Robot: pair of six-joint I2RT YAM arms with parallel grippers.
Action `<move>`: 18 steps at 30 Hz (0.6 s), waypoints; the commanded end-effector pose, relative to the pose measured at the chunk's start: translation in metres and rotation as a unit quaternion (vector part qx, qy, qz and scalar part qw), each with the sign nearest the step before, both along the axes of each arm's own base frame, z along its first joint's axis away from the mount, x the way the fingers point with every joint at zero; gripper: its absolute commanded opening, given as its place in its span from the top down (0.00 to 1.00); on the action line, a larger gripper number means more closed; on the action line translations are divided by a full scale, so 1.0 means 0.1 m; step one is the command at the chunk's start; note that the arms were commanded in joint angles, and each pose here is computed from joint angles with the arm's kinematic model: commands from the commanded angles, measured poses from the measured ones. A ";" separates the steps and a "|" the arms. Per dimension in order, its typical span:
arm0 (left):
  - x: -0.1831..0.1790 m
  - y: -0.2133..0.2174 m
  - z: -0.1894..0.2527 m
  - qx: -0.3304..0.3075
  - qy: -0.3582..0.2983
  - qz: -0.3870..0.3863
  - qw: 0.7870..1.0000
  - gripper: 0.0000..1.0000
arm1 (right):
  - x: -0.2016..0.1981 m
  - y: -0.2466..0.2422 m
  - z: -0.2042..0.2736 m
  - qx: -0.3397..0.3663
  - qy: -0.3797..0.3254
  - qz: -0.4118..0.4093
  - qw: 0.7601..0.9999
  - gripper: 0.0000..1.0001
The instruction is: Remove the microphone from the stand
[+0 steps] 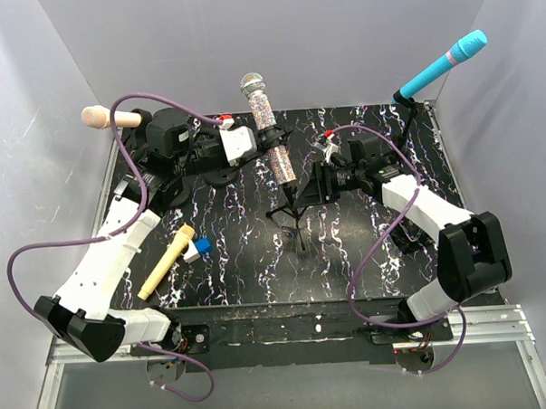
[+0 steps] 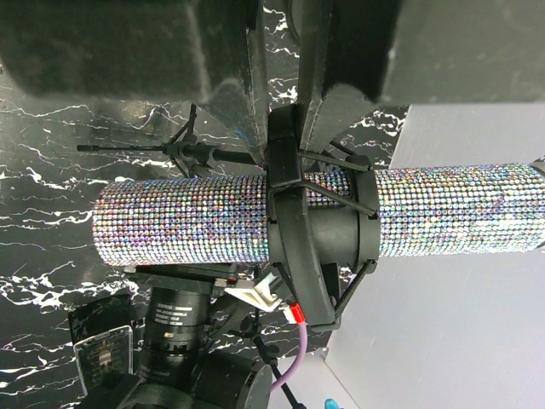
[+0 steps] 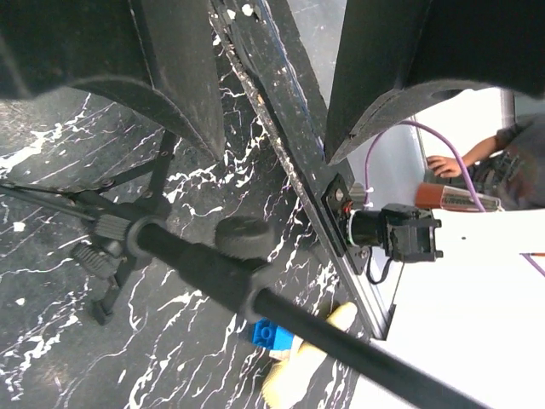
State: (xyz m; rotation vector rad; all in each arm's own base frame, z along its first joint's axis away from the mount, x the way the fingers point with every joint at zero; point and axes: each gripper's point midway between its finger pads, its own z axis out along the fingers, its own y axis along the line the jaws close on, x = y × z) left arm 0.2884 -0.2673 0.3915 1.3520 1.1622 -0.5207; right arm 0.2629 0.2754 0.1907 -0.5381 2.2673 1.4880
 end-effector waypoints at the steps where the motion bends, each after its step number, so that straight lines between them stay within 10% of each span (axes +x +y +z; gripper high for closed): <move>1: -0.25 0.01 0.18 -0.028 0.000 -0.024 0.999 1.00 | 0.21 0.04 0.17 0.011 0.000 -0.017 1.000 0.42; 18: -0.22 0.02 0.00 -0.002 0.013 -0.019 1.000 1.00 | 0.52 -0.01 0.12 -0.028 0.043 -0.041 0.998 0.38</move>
